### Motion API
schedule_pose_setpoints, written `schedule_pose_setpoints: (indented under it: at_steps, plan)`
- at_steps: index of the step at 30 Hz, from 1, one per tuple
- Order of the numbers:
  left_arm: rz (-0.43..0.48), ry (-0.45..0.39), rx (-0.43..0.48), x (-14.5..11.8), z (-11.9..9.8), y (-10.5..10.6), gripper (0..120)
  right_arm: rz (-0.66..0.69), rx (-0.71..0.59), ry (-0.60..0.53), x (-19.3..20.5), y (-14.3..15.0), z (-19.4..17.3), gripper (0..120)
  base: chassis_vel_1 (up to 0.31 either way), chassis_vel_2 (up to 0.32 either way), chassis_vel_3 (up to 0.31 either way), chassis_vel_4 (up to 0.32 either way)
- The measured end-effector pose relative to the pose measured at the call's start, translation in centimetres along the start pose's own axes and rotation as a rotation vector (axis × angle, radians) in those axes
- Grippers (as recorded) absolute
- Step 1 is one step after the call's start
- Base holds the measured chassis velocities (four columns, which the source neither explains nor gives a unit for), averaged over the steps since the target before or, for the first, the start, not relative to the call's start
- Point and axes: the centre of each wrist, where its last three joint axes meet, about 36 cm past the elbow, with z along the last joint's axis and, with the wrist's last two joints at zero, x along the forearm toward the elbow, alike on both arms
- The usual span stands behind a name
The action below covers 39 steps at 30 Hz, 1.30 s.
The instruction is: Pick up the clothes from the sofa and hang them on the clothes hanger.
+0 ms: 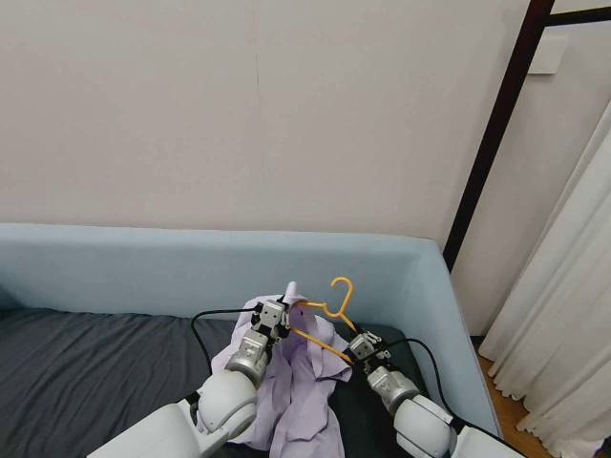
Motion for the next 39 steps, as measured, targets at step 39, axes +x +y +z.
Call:
schedule_pose_setpoints:
  at_steps: [39]
  plan:
    - [0.202,-0.064,-0.061,3.7,-0.5,-6.5,17,0.122,0.105,-0.145,-1.9,-3.9,-0.6,5,0.0,0.0,0.0,0.0]
